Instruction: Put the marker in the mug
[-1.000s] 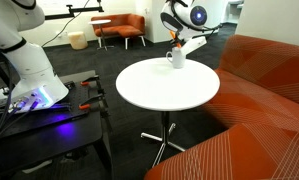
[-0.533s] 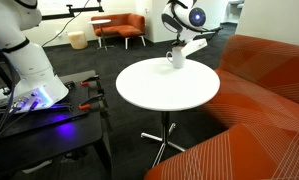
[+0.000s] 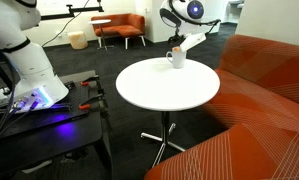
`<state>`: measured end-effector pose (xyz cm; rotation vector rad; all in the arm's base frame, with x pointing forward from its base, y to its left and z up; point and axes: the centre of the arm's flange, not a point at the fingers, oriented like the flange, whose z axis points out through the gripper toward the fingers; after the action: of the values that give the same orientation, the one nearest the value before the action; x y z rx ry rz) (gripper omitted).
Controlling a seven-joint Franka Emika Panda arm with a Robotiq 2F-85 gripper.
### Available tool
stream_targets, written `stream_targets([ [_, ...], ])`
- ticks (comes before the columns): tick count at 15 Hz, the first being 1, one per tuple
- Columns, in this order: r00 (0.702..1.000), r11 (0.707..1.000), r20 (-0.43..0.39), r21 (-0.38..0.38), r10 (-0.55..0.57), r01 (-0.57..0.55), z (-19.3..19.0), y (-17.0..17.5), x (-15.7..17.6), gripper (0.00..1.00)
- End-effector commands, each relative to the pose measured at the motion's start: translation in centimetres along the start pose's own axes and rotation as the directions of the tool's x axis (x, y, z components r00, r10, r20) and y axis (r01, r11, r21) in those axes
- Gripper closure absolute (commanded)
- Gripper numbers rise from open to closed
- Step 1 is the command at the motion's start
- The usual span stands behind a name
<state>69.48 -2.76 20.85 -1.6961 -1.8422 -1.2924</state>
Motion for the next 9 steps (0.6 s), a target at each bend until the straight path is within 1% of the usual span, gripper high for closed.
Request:
stream_targets([
  [1, 0.998, 0.998, 0.017, 0.031, -0.059, 0.058, -0.9, -1.1, 2.8, 0.0],
  [5, 0.991, 0.99, 0.044, 0.063, -0.126, 0.123, -1.0, -2.0, 5.7, 0.0],
  [9, 0.978, 0.977, 0.061, 0.093, -0.2, 0.194, -1.2, -2.8, 8.8, 0.0],
])
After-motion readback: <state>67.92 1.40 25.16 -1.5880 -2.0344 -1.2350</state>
